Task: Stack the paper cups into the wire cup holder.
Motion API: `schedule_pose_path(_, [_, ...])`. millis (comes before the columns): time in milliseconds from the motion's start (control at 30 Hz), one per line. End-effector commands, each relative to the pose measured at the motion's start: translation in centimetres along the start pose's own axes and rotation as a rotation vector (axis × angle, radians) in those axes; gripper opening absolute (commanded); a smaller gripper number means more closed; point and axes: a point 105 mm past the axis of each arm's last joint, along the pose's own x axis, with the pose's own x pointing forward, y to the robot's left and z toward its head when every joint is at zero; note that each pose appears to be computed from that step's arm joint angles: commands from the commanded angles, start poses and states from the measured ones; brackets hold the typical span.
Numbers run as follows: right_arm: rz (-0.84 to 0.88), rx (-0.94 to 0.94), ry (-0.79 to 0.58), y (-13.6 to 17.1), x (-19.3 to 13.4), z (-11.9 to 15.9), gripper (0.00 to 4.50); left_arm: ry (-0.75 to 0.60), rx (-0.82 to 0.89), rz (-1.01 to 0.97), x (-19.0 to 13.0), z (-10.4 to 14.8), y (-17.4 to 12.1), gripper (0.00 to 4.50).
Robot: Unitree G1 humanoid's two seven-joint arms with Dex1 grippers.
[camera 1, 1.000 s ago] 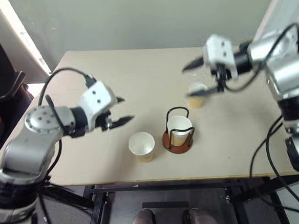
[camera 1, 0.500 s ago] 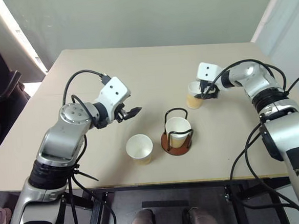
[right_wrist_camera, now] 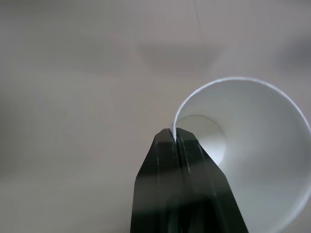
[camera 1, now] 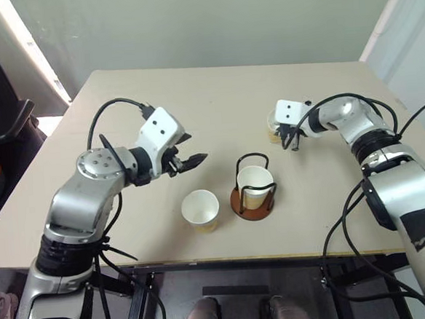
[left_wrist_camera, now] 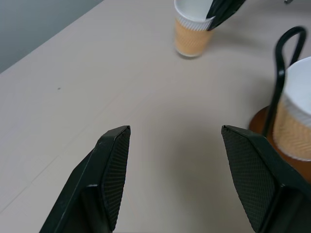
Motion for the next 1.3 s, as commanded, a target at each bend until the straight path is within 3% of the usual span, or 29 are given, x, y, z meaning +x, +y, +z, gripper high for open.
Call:
schedule_pose_path(33, [-0.038,-0.052,-0.088,-2.0,-2.1,2.1,0.04,-0.076,0.044,0.017,-0.8,2.2,0.6,3.22])
schedule_pose_path(167, [0.016,-0.106,-0.247,-2.9,-5.5,5.2,0.04,-0.160,0.058,-0.030,-1.6,3.8,0.5,3.22])
schedule_pose_path(267, [0.105,-0.151,-0.422,-2.5,-10.0,8.9,0.04,-0.252,0.058,-0.137,-3.9,5.4,0.0,3.22])
schedule_pose_path(367, [0.236,-0.150,-0.536,-0.1,-13.3,11.1,0.04,-0.269,0.020,-0.255,-6.2,5.4,-0.8,3.22])
schedule_pose_path(433, [0.365,-0.159,-0.575,2.9,-14.7,11.9,0.04,-0.228,-0.009,-0.425,-8.1,4.6,-2.9,3.22])
schedule_pose_path(667, [0.493,-0.142,-0.582,6.3,-13.7,12.4,0.04,-0.148,-0.023,-0.468,-8.8,3.0,-3.4,3.22])
schedule_pose_path(867, [0.492,-0.148,-0.561,7.1,-11.9,12.6,0.04,-0.133,-0.024,-0.474,-8.6,2.7,-3.9,3.22])
schedule_pose_path(1300, [0.517,-0.184,-0.413,8.1,-10.4,9.8,0.04,-0.074,-0.030,-0.457,-9.0,1.4,-4.1,3.22])
